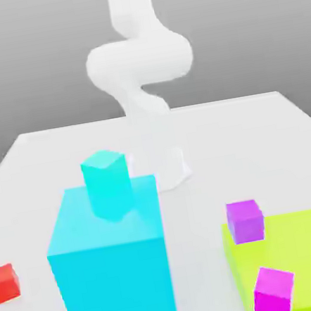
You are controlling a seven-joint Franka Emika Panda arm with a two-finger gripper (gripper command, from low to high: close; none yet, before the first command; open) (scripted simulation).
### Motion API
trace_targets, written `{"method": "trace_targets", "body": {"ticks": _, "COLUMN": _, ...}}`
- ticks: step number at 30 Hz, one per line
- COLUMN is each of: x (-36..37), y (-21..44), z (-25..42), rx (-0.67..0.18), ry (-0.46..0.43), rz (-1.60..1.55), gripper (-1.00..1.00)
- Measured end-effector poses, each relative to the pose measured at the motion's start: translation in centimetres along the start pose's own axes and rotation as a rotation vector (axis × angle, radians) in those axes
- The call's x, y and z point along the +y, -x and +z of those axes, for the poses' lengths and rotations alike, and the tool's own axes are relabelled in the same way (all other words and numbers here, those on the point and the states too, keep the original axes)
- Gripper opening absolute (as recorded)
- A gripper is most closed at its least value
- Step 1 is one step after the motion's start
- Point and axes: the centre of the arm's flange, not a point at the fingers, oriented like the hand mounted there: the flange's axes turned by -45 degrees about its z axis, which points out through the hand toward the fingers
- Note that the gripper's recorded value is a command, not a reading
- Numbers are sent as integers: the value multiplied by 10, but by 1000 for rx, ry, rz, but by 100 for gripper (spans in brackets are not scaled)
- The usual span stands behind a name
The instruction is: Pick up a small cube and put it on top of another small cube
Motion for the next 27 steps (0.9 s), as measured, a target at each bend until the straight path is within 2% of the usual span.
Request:
{"method": "trace_targets", "body": {"ticks": 6, "x": 77, "y": 17, "z": 115, "rx": -159, "ry": 104, "rz": 223, "gripper": 0}}
{"method": "trace_targets", "body": {"ticks": 12, "x": 164, "y": 70, "z": 209, "rx": -304, "ry": 204, "rz": 454, "gripper": 0}}
{"method": "trace_targets", "body": {"ticks": 20, "x": 285, "y": 196, "z": 295, "rx": -483, "ry": 348, "rz": 802, "gripper": 0}}
{"method": "trace_targets", "body": {"ticks": 27, "x": 336, "y": 321, "z": 348, "rx": -622, "ry": 432, "rz": 1029, "gripper": 0}}
